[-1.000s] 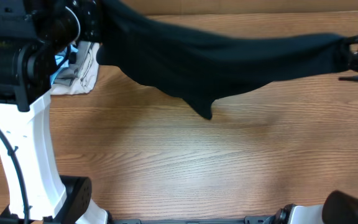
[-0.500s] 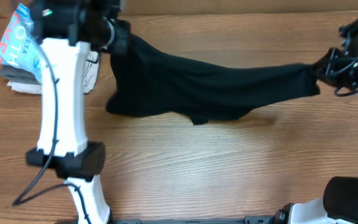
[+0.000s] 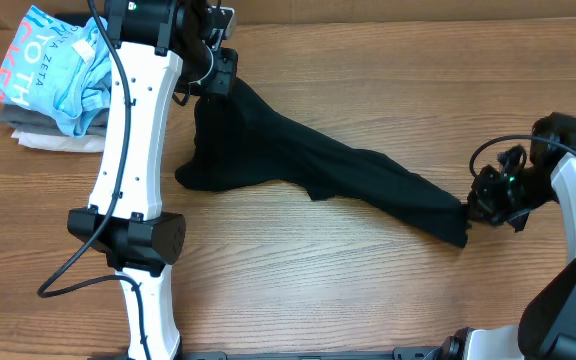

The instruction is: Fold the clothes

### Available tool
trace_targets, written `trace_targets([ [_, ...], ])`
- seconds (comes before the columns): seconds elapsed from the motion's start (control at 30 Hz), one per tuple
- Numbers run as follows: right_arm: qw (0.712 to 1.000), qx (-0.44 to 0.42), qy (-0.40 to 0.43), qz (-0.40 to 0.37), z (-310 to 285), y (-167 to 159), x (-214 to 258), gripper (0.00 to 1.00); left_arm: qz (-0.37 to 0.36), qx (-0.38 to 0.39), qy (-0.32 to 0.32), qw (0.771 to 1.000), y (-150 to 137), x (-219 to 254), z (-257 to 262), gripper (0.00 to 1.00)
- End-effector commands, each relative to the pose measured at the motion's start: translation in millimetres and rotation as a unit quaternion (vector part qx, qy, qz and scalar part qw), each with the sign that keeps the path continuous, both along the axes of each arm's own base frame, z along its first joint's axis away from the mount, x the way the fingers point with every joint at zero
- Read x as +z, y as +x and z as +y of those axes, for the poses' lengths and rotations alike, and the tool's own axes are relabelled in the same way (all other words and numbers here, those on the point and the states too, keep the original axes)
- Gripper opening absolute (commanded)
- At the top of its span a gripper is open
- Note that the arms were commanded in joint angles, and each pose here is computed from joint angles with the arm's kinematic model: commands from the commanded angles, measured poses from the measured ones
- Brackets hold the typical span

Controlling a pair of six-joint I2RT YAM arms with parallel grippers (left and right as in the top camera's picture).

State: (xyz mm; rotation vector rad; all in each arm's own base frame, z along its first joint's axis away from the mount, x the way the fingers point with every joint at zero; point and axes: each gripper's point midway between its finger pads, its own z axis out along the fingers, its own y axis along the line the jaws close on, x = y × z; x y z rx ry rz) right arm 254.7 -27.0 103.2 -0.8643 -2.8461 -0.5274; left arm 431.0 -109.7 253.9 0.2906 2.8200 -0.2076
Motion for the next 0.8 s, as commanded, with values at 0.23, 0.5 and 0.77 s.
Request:
trace_targets([
  [0.23, 0.999, 0.029, -0.015, -0.033, -1, -3, 14, 0.49, -0.015, 0.000, 0.021, 1.000, 4, 3, 7, 0.04],
  [0.5, 0.994, 0.037, -0.037, -0.093, -8, 26, 12, 0.59, -0.020, -0.001, 0.018, 1.000, 7, 4, 6, 0.04],
  [0.77, 0.990, 0.092, -0.039, -0.096, 25, 26, -15, 0.59, -0.023, -0.001, 0.018, 1.000, 10, 3, 5, 0.04],
])
